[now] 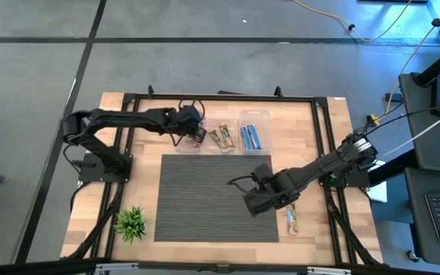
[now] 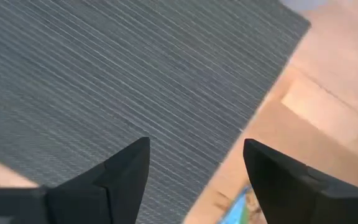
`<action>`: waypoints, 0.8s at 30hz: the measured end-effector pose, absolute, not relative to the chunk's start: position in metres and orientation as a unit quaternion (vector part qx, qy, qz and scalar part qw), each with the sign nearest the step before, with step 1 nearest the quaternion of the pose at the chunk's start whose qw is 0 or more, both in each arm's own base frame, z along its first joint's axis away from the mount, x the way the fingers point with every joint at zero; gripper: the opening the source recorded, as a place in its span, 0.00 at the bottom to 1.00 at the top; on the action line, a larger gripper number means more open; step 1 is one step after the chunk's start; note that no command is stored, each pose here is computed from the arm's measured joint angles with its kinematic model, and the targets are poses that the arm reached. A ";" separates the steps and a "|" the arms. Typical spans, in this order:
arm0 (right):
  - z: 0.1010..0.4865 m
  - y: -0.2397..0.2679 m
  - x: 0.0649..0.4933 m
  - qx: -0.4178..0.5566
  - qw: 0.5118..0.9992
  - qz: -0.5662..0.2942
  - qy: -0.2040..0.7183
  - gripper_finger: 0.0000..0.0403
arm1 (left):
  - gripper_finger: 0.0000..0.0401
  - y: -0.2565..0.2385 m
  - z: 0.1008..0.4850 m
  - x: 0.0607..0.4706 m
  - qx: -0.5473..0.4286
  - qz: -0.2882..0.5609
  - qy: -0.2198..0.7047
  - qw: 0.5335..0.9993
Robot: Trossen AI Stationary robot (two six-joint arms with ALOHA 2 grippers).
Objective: Pick and place Granola Bars by type
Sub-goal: Put the red granola bar into the left transparent bin
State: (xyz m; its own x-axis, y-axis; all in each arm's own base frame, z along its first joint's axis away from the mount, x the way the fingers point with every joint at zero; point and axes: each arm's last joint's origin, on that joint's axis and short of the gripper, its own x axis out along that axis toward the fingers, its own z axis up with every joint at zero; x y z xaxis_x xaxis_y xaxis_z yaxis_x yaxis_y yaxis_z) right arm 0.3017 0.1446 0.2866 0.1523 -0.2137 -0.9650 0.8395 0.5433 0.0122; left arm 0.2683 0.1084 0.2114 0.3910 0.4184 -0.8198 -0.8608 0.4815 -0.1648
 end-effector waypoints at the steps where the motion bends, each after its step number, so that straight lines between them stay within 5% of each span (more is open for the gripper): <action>1: 0.281 0.145 0.301 0.294 0.695 -0.377 0.537 0.65 | 0.25 0.109 0.208 0.270 -0.301 0.410 0.375 0.775; 12: 0.236 0.160 0.271 0.335 0.561 -0.431 0.623 0.65 | 0.25 0.111 0.178 0.279 -0.323 0.410 0.416 0.745; 24: 0.217 0.199 0.235 0.386 0.498 -0.514 0.582 0.65 | 0.26 0.111 0.178 0.279 -0.313 0.406 0.421 0.748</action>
